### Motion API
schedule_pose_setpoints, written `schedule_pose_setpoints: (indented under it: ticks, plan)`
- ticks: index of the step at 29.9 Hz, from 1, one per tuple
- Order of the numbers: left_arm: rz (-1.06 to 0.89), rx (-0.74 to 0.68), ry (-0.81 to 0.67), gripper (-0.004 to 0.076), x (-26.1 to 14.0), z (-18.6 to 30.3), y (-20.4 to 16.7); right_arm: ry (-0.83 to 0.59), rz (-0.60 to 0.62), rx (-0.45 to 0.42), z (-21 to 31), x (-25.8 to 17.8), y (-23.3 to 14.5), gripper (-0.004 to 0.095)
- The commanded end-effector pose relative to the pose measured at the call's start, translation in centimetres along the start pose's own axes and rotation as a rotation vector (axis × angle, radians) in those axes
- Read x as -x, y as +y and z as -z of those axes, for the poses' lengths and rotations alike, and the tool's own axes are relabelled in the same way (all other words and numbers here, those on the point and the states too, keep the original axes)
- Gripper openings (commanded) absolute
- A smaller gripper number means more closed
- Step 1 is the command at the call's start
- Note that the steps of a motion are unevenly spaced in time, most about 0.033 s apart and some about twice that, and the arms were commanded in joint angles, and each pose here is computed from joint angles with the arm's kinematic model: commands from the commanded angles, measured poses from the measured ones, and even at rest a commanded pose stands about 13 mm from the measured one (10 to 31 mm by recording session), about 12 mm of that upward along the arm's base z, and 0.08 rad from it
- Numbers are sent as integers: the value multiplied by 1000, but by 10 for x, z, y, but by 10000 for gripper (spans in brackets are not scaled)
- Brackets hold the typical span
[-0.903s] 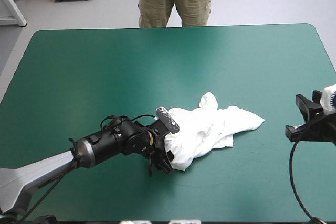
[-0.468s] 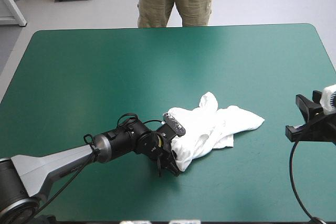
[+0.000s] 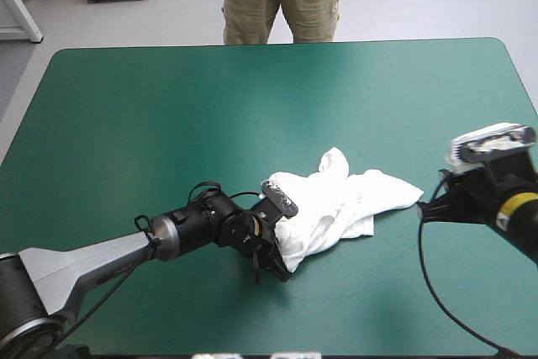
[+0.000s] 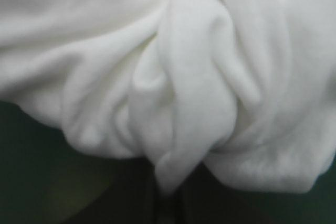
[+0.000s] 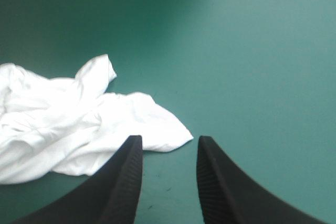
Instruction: Fold the cloth
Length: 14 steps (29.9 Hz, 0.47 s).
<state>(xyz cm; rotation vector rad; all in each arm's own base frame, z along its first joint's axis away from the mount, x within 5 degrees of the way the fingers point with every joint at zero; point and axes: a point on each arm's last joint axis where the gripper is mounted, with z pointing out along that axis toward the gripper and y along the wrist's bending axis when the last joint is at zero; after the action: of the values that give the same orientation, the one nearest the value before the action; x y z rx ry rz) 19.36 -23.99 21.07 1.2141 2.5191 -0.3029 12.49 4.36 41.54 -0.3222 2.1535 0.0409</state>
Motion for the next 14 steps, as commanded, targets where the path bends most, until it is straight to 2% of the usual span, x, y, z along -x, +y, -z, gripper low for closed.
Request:
schedule_pose_setpoints:
  ticks: [1,9,14]
  plan:
    - [5,-1,-50,-7,7,11,-1,-15,22,-14,-28,6,7,341]
    - [4,2,-38,-7,6,11,0,128,4,-88,-93,-1,3,386]
    - [5,1,-38,-7,6,11,0,221,-62,-42,-134,-6,-17,411]
